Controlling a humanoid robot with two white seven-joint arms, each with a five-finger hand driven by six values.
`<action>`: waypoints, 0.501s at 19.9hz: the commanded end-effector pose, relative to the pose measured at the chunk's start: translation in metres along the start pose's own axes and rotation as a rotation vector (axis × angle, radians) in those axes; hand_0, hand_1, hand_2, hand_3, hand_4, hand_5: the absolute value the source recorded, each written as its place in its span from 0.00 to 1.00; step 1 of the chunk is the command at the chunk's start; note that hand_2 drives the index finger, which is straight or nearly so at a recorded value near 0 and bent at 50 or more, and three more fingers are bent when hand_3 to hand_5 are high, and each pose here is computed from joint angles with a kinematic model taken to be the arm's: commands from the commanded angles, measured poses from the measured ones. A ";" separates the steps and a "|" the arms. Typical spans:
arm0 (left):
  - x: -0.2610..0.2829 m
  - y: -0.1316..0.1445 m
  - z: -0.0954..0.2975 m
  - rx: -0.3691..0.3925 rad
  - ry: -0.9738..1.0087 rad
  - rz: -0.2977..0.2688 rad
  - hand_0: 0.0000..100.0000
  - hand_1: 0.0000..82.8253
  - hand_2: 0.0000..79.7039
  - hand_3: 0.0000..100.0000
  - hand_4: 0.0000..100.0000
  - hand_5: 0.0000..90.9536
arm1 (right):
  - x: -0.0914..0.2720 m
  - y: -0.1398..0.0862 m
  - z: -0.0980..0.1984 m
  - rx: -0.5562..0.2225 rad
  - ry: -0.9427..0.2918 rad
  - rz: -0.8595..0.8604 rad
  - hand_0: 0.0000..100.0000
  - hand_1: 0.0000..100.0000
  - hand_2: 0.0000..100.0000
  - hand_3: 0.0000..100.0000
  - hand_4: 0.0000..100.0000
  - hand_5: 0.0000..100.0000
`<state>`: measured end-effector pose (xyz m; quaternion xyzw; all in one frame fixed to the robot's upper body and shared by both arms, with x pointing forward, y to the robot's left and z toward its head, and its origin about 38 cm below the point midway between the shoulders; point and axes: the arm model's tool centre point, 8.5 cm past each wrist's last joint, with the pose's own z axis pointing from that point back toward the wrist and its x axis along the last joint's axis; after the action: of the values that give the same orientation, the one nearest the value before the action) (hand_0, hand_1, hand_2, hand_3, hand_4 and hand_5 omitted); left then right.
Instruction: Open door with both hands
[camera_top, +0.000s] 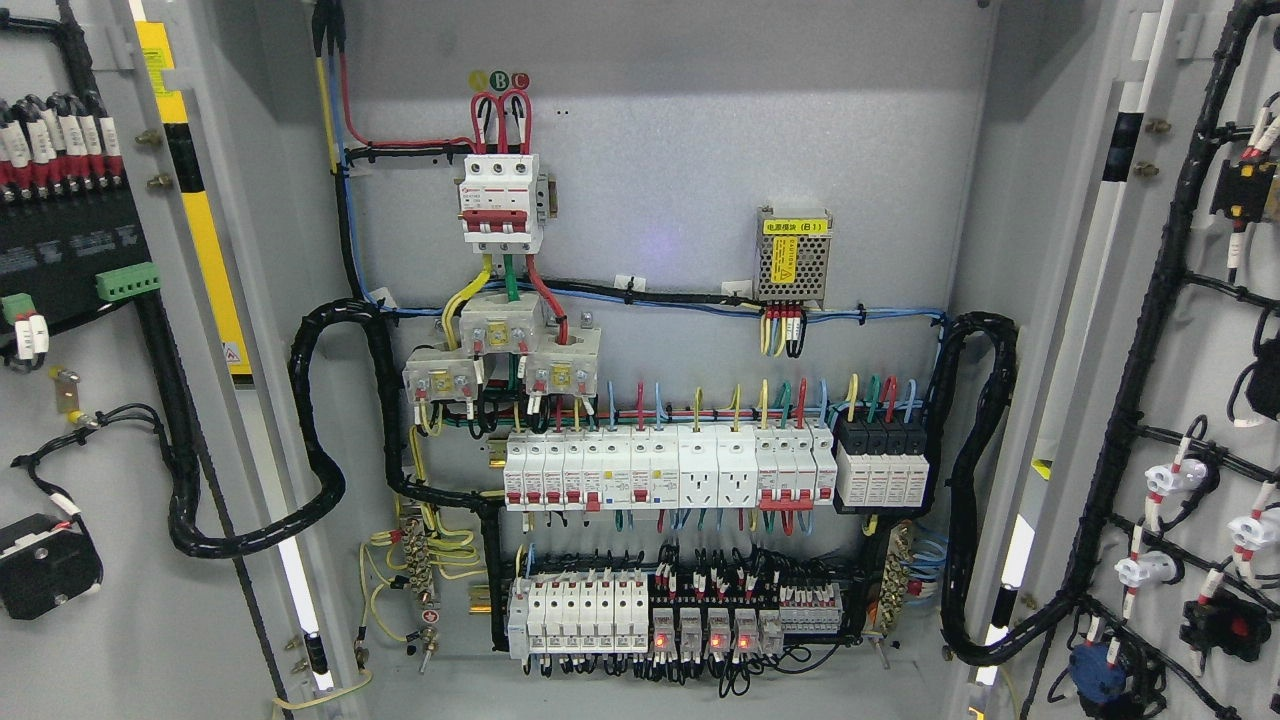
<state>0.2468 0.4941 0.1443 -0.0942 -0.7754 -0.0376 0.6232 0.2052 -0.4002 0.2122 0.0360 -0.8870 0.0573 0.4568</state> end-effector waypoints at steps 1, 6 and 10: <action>0.004 0.028 0.004 0.036 0.038 -0.029 0.00 0.00 0.00 0.00 0.00 0.00 | 0.001 -0.012 0.004 -0.030 0.006 0.027 0.21 0.09 0.00 0.00 0.00 0.00; 0.004 0.043 0.005 0.063 0.058 -0.043 0.00 0.00 0.00 0.00 0.00 0.00 | 0.002 -0.015 0.005 -0.037 0.006 0.036 0.21 0.09 0.00 0.00 0.00 0.00; 0.001 0.052 0.000 0.084 0.054 -0.040 0.00 0.00 0.00 0.00 0.00 0.00 | 0.000 -0.019 0.009 -0.058 0.015 0.041 0.21 0.09 0.00 0.00 0.00 0.00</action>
<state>0.2535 0.5187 0.1469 -0.0758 -0.7717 -0.0331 0.6305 0.2031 -0.4100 0.2115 0.0207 -0.8868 0.0509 0.4589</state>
